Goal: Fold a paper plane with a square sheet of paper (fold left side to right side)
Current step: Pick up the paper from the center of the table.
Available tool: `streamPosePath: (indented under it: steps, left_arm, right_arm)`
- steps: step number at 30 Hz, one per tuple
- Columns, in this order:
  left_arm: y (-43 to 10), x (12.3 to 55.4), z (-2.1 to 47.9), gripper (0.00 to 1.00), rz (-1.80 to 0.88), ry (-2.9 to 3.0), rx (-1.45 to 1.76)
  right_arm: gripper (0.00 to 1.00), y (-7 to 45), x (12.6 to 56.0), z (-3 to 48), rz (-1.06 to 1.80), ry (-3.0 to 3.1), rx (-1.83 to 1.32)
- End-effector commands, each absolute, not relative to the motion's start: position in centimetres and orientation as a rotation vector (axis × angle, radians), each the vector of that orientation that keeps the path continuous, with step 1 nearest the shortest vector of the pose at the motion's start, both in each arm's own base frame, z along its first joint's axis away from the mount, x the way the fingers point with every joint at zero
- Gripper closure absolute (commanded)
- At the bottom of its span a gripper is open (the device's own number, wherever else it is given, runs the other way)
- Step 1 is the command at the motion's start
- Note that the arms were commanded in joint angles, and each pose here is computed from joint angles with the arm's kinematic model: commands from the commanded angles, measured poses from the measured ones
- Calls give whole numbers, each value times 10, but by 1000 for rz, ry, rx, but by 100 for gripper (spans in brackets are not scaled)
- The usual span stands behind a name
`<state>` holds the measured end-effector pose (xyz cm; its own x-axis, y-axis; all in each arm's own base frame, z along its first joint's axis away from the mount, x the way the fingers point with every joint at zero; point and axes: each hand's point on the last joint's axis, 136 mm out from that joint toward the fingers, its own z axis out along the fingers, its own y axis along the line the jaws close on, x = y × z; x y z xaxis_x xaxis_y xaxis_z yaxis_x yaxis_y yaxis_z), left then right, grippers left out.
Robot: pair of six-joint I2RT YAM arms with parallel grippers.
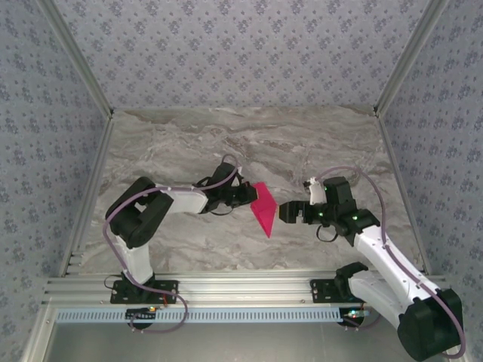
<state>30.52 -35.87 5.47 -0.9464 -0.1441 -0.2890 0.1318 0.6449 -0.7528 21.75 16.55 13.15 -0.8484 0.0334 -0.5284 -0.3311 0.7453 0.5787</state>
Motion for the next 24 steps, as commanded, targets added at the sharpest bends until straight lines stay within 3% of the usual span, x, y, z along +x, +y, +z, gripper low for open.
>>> streamPosePath:
  steps: [1,6,12,24]
  left_arm:
    - [-359,299,77,98,-1278,2454,106]
    - [-343,284,99,100,-1341,2383,175]
    - [-313,261,136,100,-1406,2262,243]
    - [-292,215,217,100,-1525,1980,438]
  right_arm:
    - [0,173,217,130,973,2365,-297]
    - [0,184,223,139,1068,2325,-324]
    - [3,206,235,167,1441,2145,-353]
    - [14,233,241,194,1618,1995,-606]
